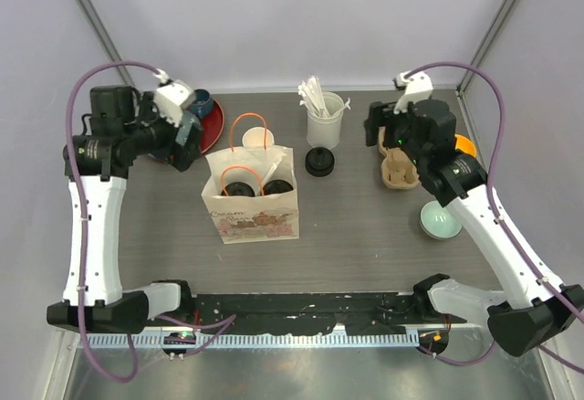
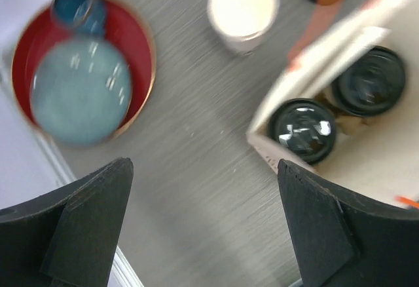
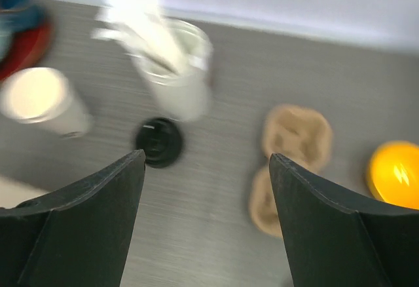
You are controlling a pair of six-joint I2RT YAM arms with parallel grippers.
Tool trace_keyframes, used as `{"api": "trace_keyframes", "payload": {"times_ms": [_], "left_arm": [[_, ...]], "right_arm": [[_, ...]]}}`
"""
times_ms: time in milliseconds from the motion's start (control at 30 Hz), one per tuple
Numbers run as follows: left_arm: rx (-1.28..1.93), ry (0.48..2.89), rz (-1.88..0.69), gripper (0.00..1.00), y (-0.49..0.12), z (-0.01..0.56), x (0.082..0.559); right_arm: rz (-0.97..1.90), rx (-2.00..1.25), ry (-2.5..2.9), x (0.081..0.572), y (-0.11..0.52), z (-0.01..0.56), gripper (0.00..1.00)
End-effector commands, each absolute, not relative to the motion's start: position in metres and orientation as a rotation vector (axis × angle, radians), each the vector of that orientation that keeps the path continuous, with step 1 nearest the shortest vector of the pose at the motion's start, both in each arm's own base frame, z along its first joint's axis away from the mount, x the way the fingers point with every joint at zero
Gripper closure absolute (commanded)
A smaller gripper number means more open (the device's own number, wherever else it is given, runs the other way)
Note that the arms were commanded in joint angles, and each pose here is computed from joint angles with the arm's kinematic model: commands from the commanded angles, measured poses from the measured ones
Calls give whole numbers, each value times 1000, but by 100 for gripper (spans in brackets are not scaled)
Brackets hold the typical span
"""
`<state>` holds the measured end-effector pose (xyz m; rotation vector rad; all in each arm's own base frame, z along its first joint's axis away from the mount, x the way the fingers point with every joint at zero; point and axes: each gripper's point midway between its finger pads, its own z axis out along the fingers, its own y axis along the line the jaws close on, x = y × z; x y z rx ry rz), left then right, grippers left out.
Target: Pack the takeout coffee
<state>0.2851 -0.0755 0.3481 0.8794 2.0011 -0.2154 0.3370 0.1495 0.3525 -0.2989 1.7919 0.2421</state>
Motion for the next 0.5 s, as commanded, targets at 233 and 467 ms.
{"api": "trace_keyframes", "payload": {"times_ms": [233,467], "left_arm": [[144,2318,-72,5,59,254,317],[120,2339,-109,4,52,188,308]], "right_arm": [[-92,238,1849,321,19,269,18],[-133,356,1814,298,0,220,18]]}}
